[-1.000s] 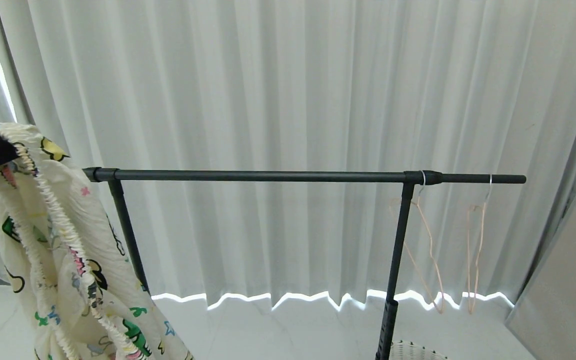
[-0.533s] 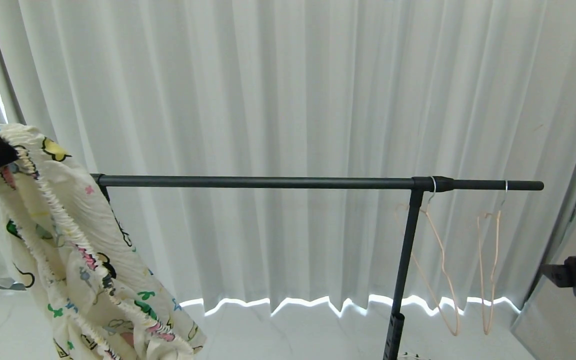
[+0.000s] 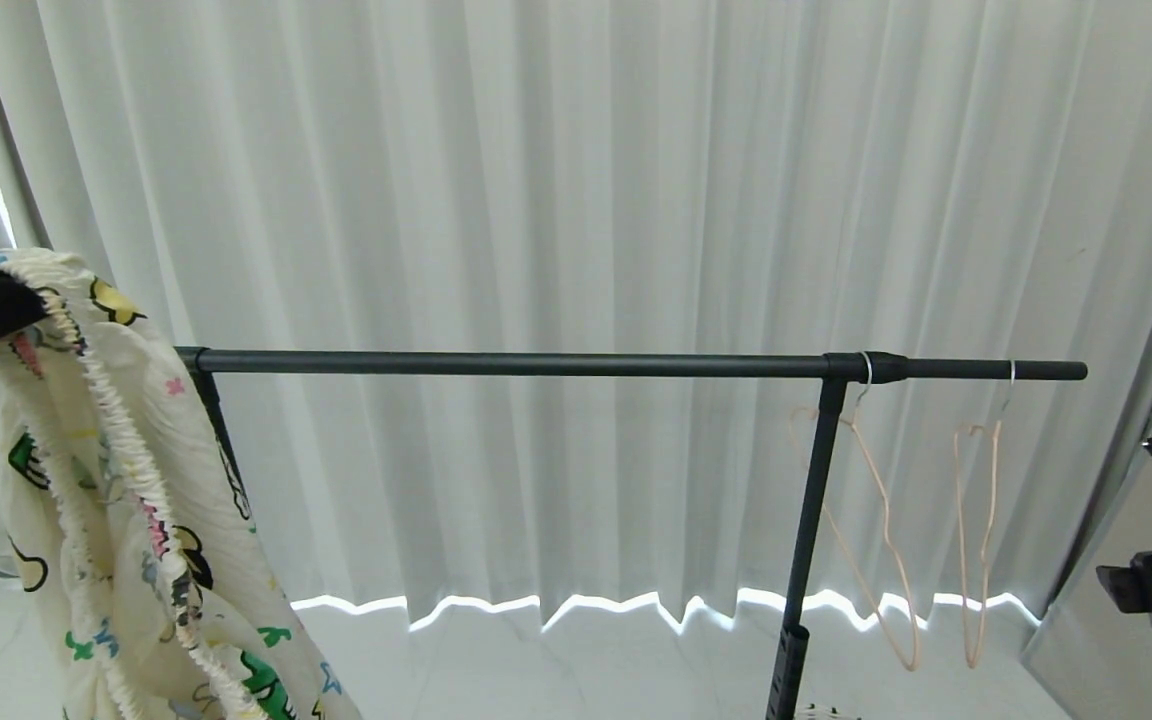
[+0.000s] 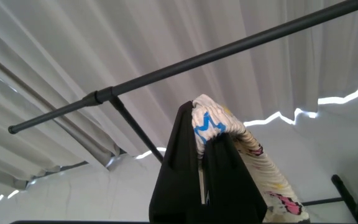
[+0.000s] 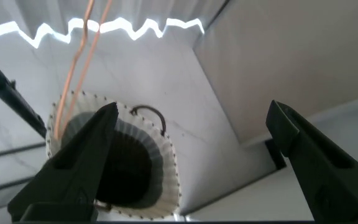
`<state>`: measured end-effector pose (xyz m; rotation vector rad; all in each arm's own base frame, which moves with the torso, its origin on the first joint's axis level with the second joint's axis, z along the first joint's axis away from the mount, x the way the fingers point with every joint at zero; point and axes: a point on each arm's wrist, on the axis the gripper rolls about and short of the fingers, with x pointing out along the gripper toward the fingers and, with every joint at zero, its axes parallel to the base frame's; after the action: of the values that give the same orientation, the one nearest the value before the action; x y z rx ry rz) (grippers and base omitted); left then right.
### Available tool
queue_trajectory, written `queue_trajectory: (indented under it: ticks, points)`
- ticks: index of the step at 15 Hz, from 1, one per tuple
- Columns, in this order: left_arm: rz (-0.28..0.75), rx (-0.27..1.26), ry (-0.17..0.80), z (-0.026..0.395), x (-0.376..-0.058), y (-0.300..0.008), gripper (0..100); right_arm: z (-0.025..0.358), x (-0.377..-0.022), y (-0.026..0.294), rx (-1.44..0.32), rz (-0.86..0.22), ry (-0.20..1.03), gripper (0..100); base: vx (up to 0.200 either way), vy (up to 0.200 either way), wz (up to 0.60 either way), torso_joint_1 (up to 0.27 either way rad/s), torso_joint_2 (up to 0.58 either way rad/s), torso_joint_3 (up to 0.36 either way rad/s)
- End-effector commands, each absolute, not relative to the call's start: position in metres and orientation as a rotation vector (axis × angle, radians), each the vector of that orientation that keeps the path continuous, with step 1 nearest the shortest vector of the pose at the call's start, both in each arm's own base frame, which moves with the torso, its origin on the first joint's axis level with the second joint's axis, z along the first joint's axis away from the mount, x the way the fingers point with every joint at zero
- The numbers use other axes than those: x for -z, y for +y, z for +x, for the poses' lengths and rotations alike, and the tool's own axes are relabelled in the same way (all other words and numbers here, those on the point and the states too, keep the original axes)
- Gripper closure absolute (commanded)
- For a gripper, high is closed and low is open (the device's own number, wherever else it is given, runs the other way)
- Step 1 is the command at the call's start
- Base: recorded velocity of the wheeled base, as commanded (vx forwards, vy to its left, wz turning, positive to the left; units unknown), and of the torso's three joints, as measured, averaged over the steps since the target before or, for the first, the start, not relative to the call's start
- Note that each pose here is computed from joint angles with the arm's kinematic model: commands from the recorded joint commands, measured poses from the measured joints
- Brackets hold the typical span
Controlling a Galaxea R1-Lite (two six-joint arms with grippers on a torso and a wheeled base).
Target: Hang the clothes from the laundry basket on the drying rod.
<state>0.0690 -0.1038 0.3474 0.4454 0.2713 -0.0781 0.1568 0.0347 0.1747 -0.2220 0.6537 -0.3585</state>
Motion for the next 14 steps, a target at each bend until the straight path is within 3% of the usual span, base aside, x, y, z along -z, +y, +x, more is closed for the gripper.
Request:
queue_trajectory:
  ticks: [1,6,9,14]
  points:
    - [0.444,0.077,0.270,0.069,-0.348,-0.103,100,0.153,-0.173,0.034,0.353,-0.228,0.633,0,0.000,0.000,0.00,0.000,0.00,0.000]
    - [0.442,0.077,0.270,0.069,-0.348,-0.103,100,0.144,-0.160,0.031,0.307,-0.346,0.589,0,0.000,0.000,0.00,0.000,0.00,0.000]
    - [0.441,0.077,0.268,0.069,-0.349,-0.103,100,0.142,-0.157,0.030,0.307,-0.344,0.578,0,0.000,0.000,0.00,0.014,0.00,0.020]
    - [0.440,0.078,0.267,0.068,-0.349,-0.103,100,0.142,-0.155,0.030,0.307,-0.330,0.553,0,0.000,0.000,0.00,0.177,-0.01,0.152]
